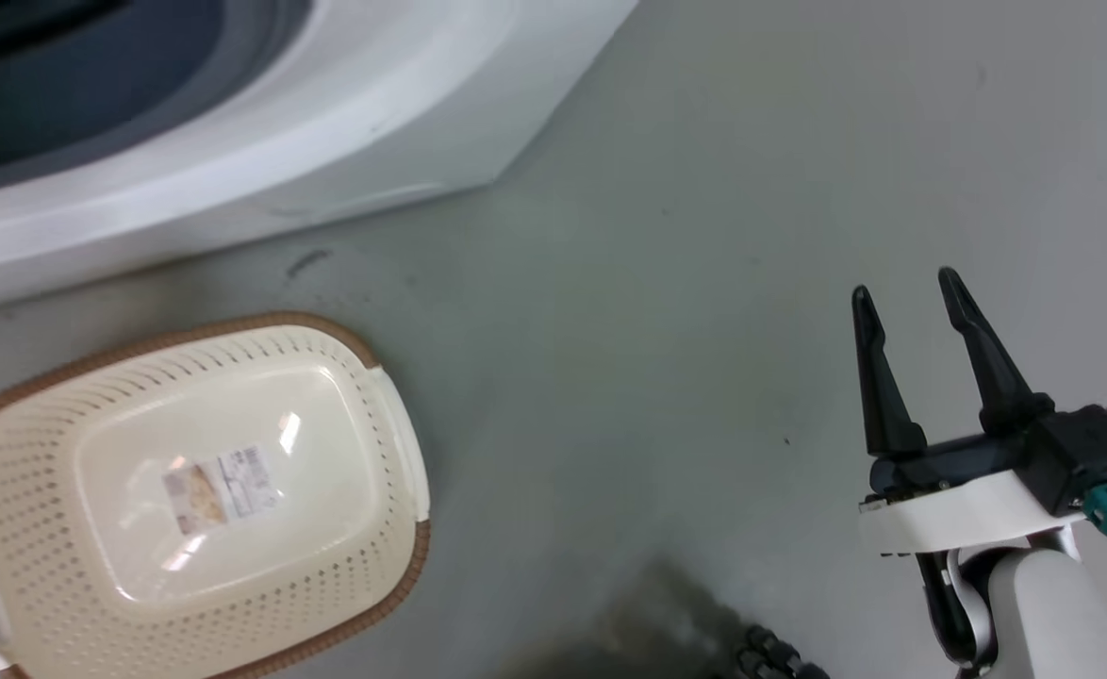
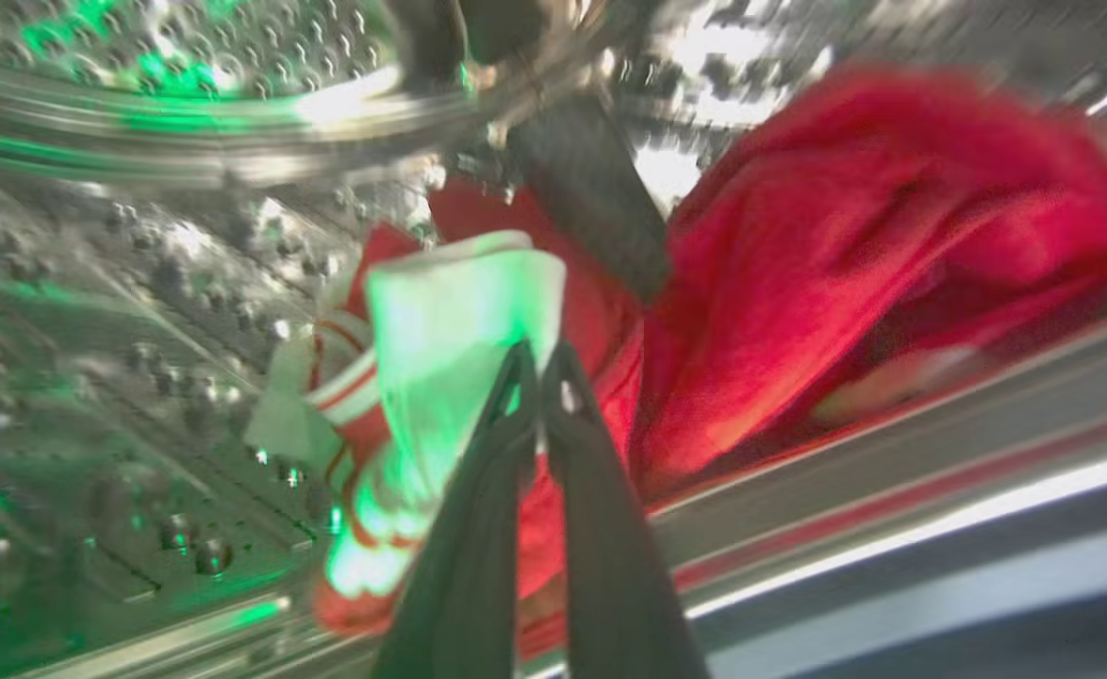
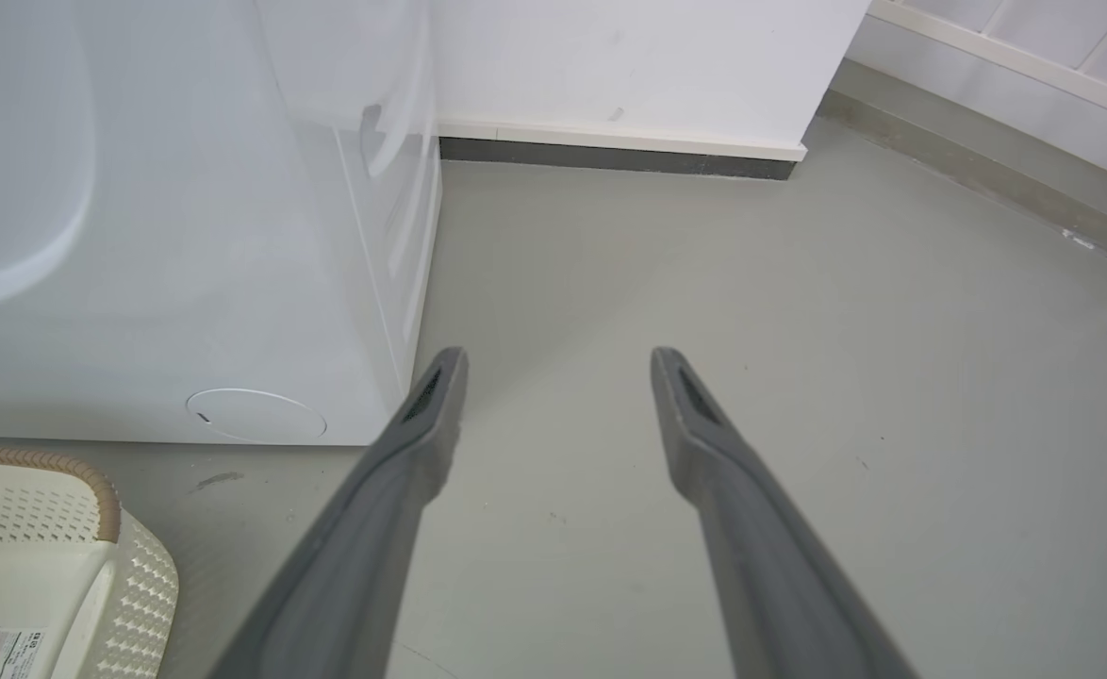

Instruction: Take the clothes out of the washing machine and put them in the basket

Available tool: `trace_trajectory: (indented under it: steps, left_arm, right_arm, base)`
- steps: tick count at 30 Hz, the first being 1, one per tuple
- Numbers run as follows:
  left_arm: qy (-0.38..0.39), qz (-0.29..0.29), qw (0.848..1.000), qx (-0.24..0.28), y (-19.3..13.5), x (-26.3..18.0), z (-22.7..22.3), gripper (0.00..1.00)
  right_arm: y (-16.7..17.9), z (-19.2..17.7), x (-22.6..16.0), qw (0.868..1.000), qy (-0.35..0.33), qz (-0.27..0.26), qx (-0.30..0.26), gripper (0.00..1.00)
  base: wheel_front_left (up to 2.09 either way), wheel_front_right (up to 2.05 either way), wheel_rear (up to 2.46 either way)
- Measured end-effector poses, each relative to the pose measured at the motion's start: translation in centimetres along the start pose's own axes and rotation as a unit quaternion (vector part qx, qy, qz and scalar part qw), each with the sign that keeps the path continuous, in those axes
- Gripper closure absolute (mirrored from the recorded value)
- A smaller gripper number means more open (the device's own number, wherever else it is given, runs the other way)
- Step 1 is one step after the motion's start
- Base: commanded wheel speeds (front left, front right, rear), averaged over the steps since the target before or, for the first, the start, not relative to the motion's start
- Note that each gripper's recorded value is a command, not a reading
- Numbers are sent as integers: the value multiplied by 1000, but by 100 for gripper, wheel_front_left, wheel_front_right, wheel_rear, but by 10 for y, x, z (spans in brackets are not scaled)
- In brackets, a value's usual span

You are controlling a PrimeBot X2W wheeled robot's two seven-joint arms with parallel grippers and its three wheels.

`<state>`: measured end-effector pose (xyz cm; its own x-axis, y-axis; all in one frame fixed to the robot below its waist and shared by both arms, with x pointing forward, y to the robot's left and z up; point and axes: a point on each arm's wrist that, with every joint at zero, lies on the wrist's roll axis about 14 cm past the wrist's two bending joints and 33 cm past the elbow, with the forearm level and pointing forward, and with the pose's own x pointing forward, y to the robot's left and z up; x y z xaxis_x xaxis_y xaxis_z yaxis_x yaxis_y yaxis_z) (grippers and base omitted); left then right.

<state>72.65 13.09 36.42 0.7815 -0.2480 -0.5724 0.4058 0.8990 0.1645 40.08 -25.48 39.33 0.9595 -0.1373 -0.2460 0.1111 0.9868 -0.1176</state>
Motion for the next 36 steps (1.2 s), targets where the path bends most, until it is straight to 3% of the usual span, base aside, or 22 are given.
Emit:
trace_trajectory:
  steps: [13, 14, 21, 36]
  left_arm:
    - [-164, 8, 986, -24, -25, -107, 36, 100]
    - [-195, 13, 981, -19, -31, -133, 35, 100]
    - [-277, 42, 960, -20, -38, -199, 52, 100]
    - [-503, 107, 858, -14, -47, -382, 110, 100]
  right_arm:
    - [4, 51, -35, 997, -76, 9, -1, 0]
    - [7, 58, -44, 996, -88, 15, 0, 0]
    - [19, 79, -58, 992, -124, 34, -8, 0]
    - [44, 106, -74, 982, -172, 76, -10, 0]
  base:
    - [0, 0, 0]
    - [0, 0, 0]
    - [0, 0, 0]
    - [0, 0, 0]
